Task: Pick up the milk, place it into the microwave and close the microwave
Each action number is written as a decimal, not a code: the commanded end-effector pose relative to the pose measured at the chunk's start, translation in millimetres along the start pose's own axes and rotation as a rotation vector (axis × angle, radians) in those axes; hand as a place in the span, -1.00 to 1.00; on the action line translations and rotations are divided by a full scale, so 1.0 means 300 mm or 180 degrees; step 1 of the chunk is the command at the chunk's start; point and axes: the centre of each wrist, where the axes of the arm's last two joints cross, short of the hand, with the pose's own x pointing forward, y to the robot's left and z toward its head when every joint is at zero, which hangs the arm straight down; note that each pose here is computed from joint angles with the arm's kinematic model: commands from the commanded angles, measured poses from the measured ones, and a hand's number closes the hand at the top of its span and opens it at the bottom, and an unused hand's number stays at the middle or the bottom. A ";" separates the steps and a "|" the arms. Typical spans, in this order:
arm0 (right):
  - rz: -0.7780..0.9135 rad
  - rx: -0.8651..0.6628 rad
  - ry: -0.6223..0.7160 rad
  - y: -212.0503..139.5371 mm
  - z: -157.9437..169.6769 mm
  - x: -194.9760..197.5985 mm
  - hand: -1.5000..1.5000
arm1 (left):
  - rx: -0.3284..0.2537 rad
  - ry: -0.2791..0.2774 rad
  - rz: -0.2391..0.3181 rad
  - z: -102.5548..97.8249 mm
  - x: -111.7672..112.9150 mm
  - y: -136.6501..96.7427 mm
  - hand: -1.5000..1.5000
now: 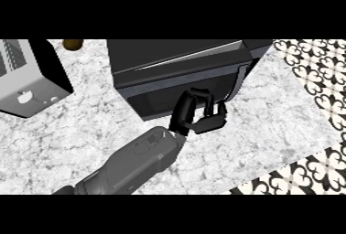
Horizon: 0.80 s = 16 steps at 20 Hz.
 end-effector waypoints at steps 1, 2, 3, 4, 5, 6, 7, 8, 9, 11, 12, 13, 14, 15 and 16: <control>0.0035 -0.0015 0.0003 -0.029 -0.008 0.005 -1.00 | 0.0090 -0.0198 0.0008 -0.087 0.063 0.009 1.00; 0.0020 0.0009 -0.0032 -0.030 -0.021 0.006 -1.00 | 0.0048 -0.0223 -0.0020 -0.084 0.059 0.005 1.00; 0.0034 -0.0030 -0.0065 -0.035 -0.028 0.007 -1.00 | 0.0082 -0.0219 -0.0017 -0.092 0.063 0.009 1.00; 0.0169 0.0051 -0.0045 -0.056 -0.043 0.033 -1.00 | 0.0074 -0.0221 -0.0019 -0.097 0.068 0.007 1.00; 0.0188 0.0061 0.0026 -0.065 -0.030 0.027 -1.00 | 0.0125 -0.0209 -0.0010 -0.102 0.069 0.011 1.00; 0.0287 0.0115 -0.0003 -0.080 -0.060 0.048 -1.00 | 0.0087 -0.0227 0.0006 -0.097 0.064 0.010 1.00; 0.0288 0.0077 -0.0001 -0.082 -0.051 0.044 -1.00 | 0.0143 -0.0219 -0.0038 -0.099 0.055 0.021 1.00; 0.0284 0.0105 0.0002 -0.084 -0.056 0.047 -1.00 | 0.0115 -0.0276 -0.0021 -0.106 0.070 0.010 1.00; 0.0340 0.0055 -0.0001 -0.101 -0.052 0.053 -1.00 | 0.0139 -0.0259 -0.0014 -0.101 0.055 0.022 1.00; 0.0335 0.0087 0.0023 -0.110 -0.058 0.053 -1.00 | 0.0130 -0.0266 0.0000 -0.117 0.073 0.014 1.00; 0.0364 0.0041 -0.0019 -0.121 -0.060 0.055 -1.00 | 0.0156 -0.0255 -0.0005 -0.104 0.052 0.025 1.00; 0.0342 0.0057 -0.0039 -0.120 -0.067 0.056 -1.00 | 0.0142 -0.0258 -0.0007 -0.104 0.051 0.024 1.00; 0.0300 0.0062 -0.0038 -0.128 -0.064 0.051 -1.00 | 0.0143 -0.0273 -0.0004 -0.106 0.055 0.022 1.00; 0.0267 0.0075 0.0008 -0.129 -0.059 0.044 -1.00 | 0.0146 -0.0321 0.0020 -0.119 0.072 0.016 1.00; 0.0204 0.0071 0.0033 -0.128 -0.051 0.032 -1.00 | 0.0174 -0.0295 0.0009 -0.119 0.067 0.021 1.00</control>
